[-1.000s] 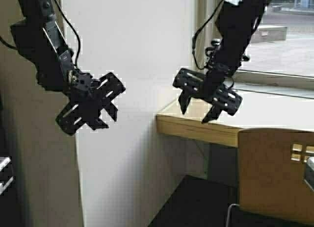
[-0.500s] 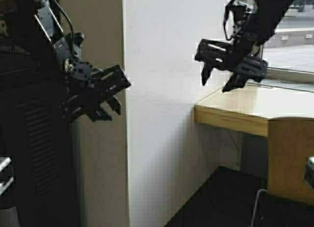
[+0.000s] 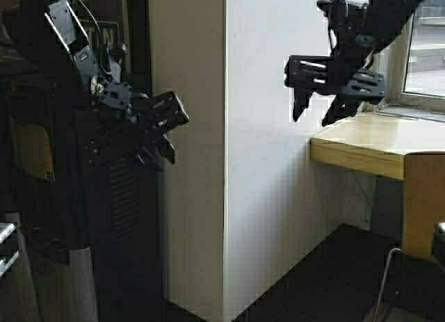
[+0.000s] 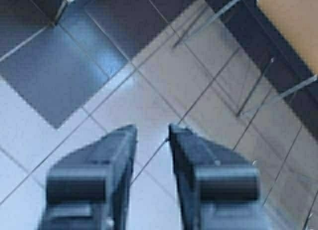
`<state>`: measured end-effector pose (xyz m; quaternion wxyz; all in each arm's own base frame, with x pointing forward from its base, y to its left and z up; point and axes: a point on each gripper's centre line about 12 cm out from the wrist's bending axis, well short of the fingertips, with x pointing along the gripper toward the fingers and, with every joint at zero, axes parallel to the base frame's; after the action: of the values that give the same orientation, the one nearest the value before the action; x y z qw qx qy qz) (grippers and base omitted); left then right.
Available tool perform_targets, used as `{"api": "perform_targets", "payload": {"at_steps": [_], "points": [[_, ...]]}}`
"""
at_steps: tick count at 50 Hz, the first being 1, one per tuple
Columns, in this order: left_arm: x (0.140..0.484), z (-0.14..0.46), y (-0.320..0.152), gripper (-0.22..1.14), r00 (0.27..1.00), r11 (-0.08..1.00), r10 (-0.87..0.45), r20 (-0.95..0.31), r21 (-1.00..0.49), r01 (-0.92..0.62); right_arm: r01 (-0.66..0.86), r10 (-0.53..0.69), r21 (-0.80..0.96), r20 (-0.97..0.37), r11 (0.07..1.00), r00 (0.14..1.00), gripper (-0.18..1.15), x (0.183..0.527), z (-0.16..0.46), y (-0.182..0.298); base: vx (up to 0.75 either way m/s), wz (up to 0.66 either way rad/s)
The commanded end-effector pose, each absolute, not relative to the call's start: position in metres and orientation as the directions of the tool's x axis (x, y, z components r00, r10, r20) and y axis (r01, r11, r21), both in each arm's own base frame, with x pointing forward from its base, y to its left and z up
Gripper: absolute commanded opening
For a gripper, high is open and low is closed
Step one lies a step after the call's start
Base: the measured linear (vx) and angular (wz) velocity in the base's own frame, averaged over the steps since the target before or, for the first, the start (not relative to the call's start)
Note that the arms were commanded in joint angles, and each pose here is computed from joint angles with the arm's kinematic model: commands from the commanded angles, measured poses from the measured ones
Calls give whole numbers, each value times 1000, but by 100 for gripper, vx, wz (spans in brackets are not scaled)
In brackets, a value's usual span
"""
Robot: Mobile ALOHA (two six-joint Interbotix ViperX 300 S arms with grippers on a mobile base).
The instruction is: Push the chairs under the table
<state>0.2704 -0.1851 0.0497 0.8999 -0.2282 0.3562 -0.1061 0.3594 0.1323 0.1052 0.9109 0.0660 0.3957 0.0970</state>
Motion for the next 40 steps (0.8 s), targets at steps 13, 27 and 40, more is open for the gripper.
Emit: {"api": "perform_targets", "payload": {"at_steps": [13,27,40], "points": [[279,45,-194,65,722,876,-365,-587,-479,54,-99,207,193,-697,976,687,86,369,113,119,-36,0],[274,44,-192,65,714,876,-363,-599,-481,41,-103,207,187,-707,977,676,86,367,111,118,-33,-6],[292,54,-197,65,745,864,-364,-559,-501,47,-89,197,186,-713,978,672,86,372,109,114,-32,-20]]}}
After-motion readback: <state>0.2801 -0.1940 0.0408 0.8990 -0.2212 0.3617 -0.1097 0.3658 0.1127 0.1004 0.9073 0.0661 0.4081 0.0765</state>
